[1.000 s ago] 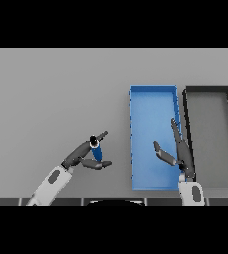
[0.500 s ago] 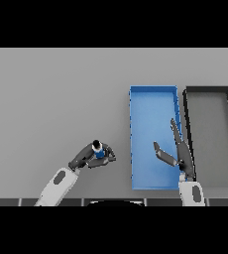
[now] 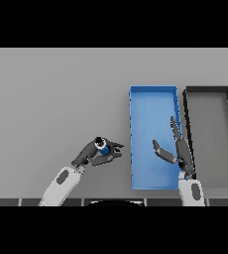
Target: Pick up the blue pipe and place it into the blue bin.
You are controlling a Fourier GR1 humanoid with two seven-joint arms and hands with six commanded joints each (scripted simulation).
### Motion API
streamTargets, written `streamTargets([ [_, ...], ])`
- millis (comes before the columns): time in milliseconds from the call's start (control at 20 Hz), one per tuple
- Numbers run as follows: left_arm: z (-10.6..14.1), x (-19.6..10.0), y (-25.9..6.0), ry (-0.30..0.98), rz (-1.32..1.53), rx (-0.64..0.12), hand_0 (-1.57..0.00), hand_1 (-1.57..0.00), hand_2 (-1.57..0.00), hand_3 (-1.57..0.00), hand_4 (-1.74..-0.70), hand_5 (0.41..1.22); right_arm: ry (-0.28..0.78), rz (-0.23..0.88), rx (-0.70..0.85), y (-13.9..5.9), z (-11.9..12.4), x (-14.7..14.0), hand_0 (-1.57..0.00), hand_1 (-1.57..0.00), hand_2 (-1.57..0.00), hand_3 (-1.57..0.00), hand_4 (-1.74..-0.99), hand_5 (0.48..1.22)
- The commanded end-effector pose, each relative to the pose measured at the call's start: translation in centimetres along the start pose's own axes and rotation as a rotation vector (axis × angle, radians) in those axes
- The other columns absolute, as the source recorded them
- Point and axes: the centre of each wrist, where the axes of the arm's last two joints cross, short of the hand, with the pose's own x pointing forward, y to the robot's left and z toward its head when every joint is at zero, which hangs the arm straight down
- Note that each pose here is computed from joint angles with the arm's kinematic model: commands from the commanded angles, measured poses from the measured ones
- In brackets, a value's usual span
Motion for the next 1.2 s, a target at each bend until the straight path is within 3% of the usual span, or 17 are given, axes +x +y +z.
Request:
streamTargets([
  [0, -0.1, 0.6, 0.3, -0.008, 0.002, -0.003, -1.53, -1.53, -1.54, -1.54, -1.47, 1.207, 0.009, 0.01, -0.002, -0.1, -0.2, 0.0, 0.0, 0.0, 0.0, 0.0, -1.22, 0.638],
  [150, -1.3, 3.1, 0.0, -0.06, 0.006, -0.038, -1.55, -1.55, -1.56, -1.55, -1.47, 1.214, -0.005, 0.033, 0.001, -0.1, 0.1, 0.0, 0.0, 0.0, 0.0, 0.0, -1.194, 0.642],
  [400, -2.0, 4.7, -0.7, -0.07, -0.013, -0.088, -1.56, -1.56, -1.57, -1.57, -1.47, 1.219, -0.001, 0.049, -0.007, -0.6, 0.2, -0.2, 0.0, 0.0, 0.0, 0.0, -1.158, 0.643],
  [700, -2.2, 4.8, -0.4, -0.046, -0.025, -0.092, -1.57, -1.57, -1.57, -1.57, -1.47, 1.22, -0.009, 0.082, -0.036, -0.7, 1.2, 0.3, 0.0, 0.0, 0.0, 0.0, -1.138, 0.643],
  [800, -2.1, 4.4, -0.5, -0.038, -0.033, -0.095, -1.57, -1.57, -1.57, -1.57, -1.47, 1.22, 0.0, 0.099, -0.064, -0.7, 1.8, 0.7, 0.0, 0.0, 0.0, 0.0, -1.188, 0.643],
  [900, -2.3, 4.8, -0.8, -0.047, -0.034, -0.101, -1.57, -1.57, -1.57, -1.57, -1.47, 1.22, -0.007, 0.11, -0.062, -0.5, 2.2, 1.1, 0.0, 0.0, 0.0, 0.0, -1.184, 0.642],
  [950, -2.2, 4.9, -0.8, -0.053, -0.029, -0.101, -1.57, -1.57, -1.57, -1.57, -1.47, 1.22, -0.03, 0.102, -0.061, -0.6, 2.2, 1.4, 0.0, 0.0, -0.02, 0.0, -1.187, 0.642],
  [1050, -2.1, 4.8, -0.4, -0.042, -0.033, -0.105, -1.57, -1.57, -1.57, -1.57, -1.47, 1.221, -0.117, -0.048, 0.008, -1.2, 2.1, 2.5, 0.0, -0.01, -0.07, 0.0, -1.198, 0.641],
  [1150, -2.2, 4.8, -0.5, -0.05, -0.019, -0.109, -1.57, -1.57, -1.57, -1.57, -1.47, 1.221, -0.129, -0.14, 0.136, -2.0, 1.6, 4.1, 0.0, -0.03, -0.11, 0.0, -1.209, 0.609],
])
